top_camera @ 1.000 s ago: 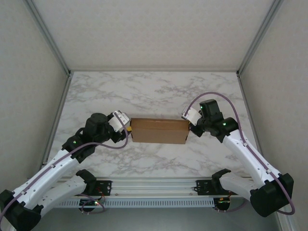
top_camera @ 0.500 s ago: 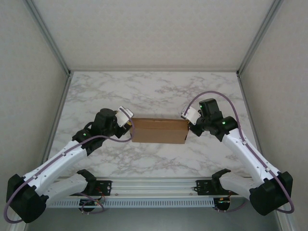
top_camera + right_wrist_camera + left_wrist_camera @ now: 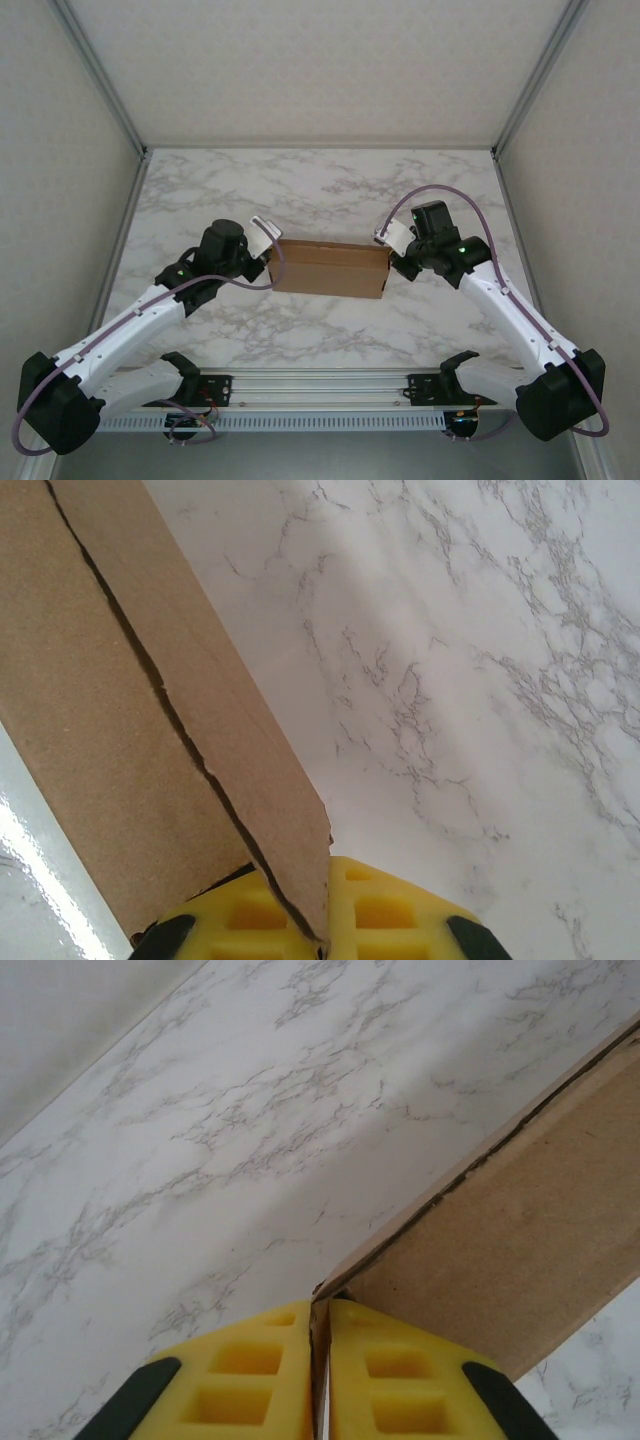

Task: Fold the paper box

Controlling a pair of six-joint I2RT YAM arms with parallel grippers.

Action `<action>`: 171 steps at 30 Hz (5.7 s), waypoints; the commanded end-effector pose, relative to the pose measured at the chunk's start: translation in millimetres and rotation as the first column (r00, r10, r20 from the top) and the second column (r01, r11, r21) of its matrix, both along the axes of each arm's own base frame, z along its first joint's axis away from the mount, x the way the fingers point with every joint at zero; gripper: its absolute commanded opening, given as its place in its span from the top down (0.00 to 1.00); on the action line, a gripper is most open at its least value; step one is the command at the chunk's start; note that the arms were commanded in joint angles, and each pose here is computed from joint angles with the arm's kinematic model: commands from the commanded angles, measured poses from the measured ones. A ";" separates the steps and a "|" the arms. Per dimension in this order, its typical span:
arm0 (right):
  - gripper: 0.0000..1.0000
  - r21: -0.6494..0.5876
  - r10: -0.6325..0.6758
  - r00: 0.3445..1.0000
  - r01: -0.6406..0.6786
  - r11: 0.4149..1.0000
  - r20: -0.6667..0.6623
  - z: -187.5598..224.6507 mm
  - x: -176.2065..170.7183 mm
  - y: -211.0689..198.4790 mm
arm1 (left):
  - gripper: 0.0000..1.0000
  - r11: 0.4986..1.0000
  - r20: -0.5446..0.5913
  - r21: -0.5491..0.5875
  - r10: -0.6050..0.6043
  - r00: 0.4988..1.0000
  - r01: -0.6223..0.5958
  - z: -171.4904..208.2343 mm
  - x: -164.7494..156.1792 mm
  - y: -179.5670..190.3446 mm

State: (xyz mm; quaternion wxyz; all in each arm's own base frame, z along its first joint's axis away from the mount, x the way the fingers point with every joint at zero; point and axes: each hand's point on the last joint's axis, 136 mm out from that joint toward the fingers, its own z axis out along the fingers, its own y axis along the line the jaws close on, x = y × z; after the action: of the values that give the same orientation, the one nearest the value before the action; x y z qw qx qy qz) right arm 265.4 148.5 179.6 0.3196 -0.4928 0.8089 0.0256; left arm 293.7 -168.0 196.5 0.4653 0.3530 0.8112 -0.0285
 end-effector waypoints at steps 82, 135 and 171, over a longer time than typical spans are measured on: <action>1.00 0.115 -0.501 0.783 0.573 0.811 -0.369 25.5 12.5 4.5 | 1.00 0.880 -0.329 -0.391 0.140 0.934 -0.269 20.9 14.1 -24.6; 1.00 0.088 -0.592 0.683 0.683 0.725 -0.428 -9.1 6.3 1.9 | 1.00 0.849 -0.376 -0.305 0.310 0.873 -0.432 -6.6 8.3 7.4; 0.69 0.343 -0.557 0.756 0.653 0.675 -0.344 22.3 -12.4 1.2 | 1.00 0.855 -0.419 -0.237 0.338 0.842 -0.462 -66.5 -24.0 6.2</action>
State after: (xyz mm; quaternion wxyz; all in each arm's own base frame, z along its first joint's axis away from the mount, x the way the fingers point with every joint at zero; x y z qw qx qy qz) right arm 261.0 148.4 189.2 0.3247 -0.0856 0.9303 0.1477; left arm 291.4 -174.8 177.3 0.4259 0.0671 0.8853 -0.1741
